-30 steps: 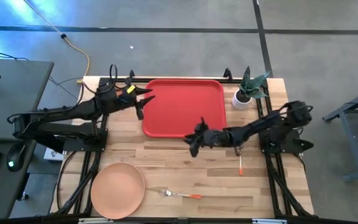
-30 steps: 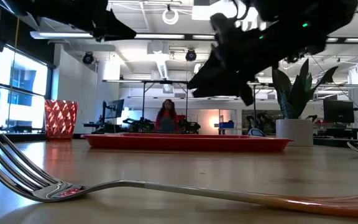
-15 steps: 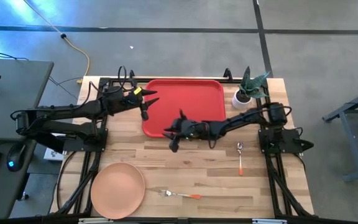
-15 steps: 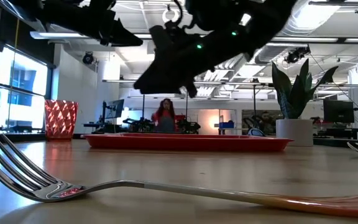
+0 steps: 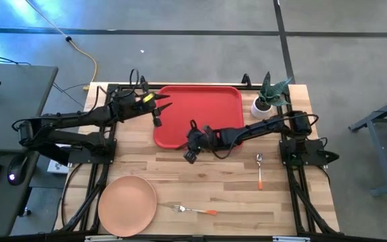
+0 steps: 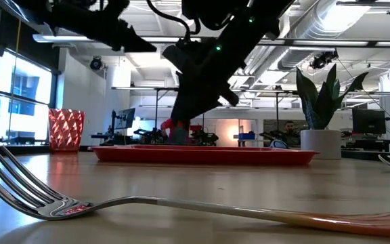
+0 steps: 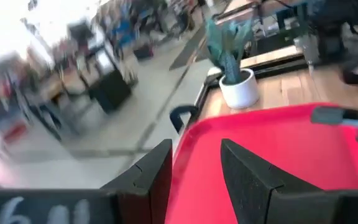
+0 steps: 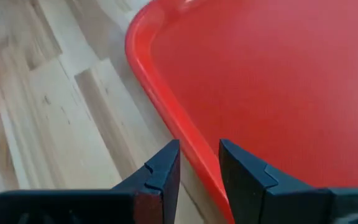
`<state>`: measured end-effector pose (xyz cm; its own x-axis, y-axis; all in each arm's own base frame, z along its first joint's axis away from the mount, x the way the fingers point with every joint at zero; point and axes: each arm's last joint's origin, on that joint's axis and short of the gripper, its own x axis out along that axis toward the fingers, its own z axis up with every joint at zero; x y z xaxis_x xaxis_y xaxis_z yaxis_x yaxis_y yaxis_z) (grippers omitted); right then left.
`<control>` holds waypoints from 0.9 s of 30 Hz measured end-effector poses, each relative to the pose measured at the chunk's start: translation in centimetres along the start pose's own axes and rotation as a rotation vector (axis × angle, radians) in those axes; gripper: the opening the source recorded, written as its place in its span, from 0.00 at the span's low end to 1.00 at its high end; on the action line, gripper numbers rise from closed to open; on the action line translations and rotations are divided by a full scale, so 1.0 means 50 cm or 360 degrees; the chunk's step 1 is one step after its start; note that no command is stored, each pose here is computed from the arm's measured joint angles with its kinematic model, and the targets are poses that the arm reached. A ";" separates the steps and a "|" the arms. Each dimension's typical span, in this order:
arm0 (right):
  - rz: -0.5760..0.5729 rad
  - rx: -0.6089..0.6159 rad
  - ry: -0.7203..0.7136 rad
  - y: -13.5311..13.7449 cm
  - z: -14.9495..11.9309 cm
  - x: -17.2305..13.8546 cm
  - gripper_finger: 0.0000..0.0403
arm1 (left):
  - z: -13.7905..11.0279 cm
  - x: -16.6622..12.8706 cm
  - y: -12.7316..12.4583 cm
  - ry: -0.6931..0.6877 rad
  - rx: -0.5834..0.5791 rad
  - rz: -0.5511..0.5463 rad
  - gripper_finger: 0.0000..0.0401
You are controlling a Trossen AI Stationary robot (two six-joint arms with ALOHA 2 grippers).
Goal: Pick and place plate/cup/fork/spoon on tray
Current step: Put the light orange plate on the red tray
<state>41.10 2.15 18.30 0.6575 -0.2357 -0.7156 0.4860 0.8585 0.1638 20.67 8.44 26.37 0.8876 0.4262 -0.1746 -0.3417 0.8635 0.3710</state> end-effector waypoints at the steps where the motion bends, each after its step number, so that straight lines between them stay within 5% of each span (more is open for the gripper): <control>1: 0.0050 0.0016 -0.0045 0.006 0.002 0.005 0.26 | -0.014 0.004 -0.005 0.0061 -0.0075 -0.0060 0.32; 6: 0.0364 -0.0022 -0.0397 0.076 -0.028 0.056 0.26 | -0.036 0.003 -0.039 0.0208 -0.0027 -0.0227 0.32; 9: 0.0494 0.0078 -0.0491 0.115 -0.037 0.086 0.26 | -0.013 -0.031 -0.050 0.0324 -0.0194 -0.0201 0.32; 19: 0.0584 -0.0031 -0.0297 0.260 -0.038 0.160 0.39 | 0.037 -0.166 -0.073 0.0197 -0.0525 -0.0236 0.31; 27: 0.0590 -0.0007 -0.0143 0.318 -0.018 0.198 0.58 | 0.036 -0.192 -0.081 0.0213 -0.0504 -0.0164 0.31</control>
<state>54.82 13.85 13.19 0.8363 0.0524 -0.5458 0.2032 0.8949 0.3973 14.09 0.35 28.20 0.8813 0.3459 -0.3220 -0.3499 0.9356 0.0475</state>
